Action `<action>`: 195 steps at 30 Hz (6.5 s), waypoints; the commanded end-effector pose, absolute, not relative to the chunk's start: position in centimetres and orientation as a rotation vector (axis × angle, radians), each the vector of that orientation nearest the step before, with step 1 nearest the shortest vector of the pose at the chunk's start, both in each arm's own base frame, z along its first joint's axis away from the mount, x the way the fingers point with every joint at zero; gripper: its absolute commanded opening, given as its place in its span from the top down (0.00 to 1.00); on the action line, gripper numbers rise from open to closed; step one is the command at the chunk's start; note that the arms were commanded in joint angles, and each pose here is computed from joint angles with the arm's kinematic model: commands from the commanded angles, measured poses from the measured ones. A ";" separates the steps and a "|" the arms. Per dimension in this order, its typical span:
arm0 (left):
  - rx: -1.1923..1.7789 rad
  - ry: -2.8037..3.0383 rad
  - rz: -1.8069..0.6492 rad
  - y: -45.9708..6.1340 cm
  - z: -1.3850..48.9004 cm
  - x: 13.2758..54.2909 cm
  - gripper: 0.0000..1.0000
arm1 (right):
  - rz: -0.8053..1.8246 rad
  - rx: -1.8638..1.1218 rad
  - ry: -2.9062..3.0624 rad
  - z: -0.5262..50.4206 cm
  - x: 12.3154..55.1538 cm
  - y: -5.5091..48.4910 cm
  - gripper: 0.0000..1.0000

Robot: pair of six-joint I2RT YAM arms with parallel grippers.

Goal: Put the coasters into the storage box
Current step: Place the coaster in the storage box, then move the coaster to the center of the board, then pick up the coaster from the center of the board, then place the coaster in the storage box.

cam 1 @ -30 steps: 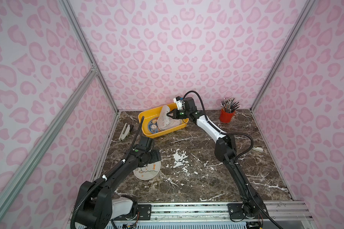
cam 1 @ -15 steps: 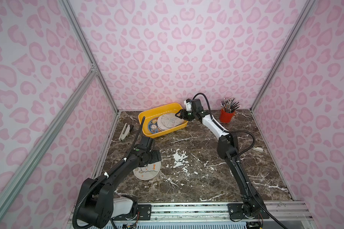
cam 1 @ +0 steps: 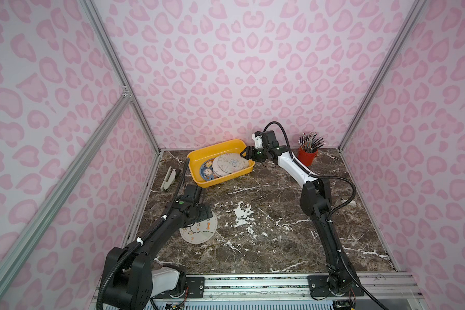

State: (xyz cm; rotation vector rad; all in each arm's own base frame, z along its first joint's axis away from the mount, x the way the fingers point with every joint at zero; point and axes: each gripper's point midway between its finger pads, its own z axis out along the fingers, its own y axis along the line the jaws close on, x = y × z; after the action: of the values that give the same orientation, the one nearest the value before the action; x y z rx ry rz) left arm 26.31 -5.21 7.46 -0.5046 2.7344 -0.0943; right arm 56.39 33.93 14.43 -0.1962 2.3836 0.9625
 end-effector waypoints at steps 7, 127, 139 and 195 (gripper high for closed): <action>-0.763 2.741 -0.003 -1.5 5.4 23.6 0.01 | 0.961 -0.350 2.422 14.7 50.7 34.1 0.20; -0.311 2.859 -0.331 -11.4 1.1 28.7 0.47 | 0.938 -0.493 2.905 0.9 31.3 38.1 0.57; -0.310 2.863 -0.286 -10.7 1.7 28.0 0.80 | 0.945 -0.467 2.888 1.4 31.7 37.5 0.58; -0.031 2.440 -0.677 -18.2 15.7 57.6 0.98 | 1.045 -0.175 2.719 6.6 33.8 27.1 0.35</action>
State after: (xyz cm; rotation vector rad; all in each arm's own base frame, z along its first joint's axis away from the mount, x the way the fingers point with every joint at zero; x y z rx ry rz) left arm 56.25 -18.67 15.99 -0.0185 2.4615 -0.6622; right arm 33.75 27.19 6.75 -0.1706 2.7234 1.0421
